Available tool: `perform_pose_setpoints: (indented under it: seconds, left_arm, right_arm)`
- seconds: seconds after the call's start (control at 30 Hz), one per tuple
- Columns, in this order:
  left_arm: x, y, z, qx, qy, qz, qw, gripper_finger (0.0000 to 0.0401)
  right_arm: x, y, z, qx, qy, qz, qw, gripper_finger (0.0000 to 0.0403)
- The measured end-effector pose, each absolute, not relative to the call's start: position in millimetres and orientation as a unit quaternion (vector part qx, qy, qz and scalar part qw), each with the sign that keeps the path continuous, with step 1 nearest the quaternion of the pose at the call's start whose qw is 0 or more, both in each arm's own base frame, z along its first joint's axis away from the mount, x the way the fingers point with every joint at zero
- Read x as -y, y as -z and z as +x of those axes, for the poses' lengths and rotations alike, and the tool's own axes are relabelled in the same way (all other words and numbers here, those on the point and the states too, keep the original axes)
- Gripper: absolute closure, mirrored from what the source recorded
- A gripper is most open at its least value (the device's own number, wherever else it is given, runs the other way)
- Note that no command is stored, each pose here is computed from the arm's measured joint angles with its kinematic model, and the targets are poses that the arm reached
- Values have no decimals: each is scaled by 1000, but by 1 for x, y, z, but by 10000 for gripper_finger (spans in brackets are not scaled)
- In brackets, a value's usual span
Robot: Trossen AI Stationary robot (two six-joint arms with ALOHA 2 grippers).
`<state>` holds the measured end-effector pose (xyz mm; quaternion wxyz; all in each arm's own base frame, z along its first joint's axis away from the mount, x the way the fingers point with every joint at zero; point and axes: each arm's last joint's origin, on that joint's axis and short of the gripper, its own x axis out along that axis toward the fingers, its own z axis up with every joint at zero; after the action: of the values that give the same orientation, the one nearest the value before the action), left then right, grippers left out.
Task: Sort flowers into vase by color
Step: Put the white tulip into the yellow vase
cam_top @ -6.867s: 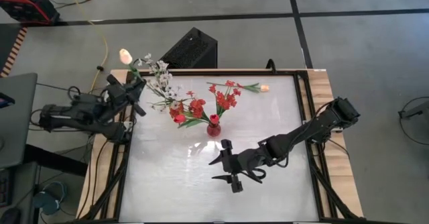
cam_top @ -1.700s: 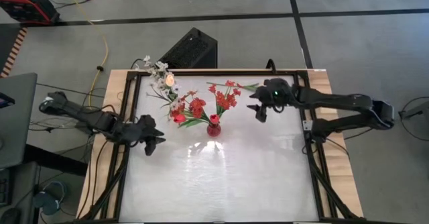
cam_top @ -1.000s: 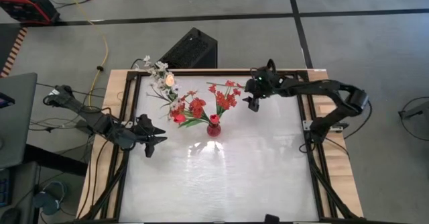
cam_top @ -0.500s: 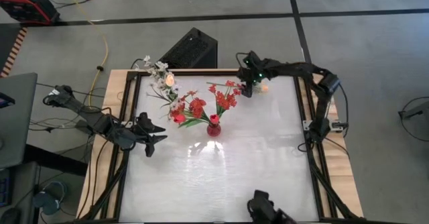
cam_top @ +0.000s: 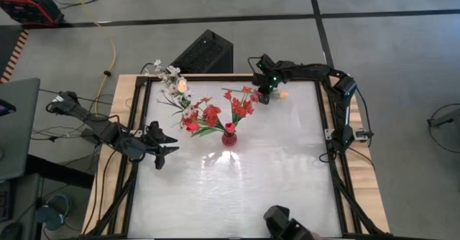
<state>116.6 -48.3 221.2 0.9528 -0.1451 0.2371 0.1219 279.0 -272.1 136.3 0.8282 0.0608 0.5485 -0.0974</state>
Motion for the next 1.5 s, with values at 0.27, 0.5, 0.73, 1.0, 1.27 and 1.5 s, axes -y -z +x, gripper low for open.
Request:
perform_pose_setpoints:
  seconds: [0.27, 0.5, 0.73, 1.0, 1.27, 1.5]
  left_arm:
    - [49, -221, 117, -240, -115, -139, 954, 262]
    - [50, -221, 116, -255, -86, -146, 952, 262]
    - [54, -223, 118, -256, -45, -156, 953, 262]
    - [60, -232, 122, -232, 44, -149, 960, 262]
    - [65, -245, 127, -173, 87, -175, 965, 262]
    - [70, -248, 136, -150, 91, -200, 964, 262]
  right_arm:
    - [256, -143, 274, -583, 70, 83, 805, 378]
    - [242, -205, 260, -544, 105, 79, 829, 386]
    - [210, -287, 240, -456, 164, 19, 875, 387]
    - [145, -373, 220, -321, 248, -127, 905, 387]
    - [63, -415, 213, -200, 164, -244, 935, 387]
    - [-8, -409, 231, -186, 54, -321, 927, 387]
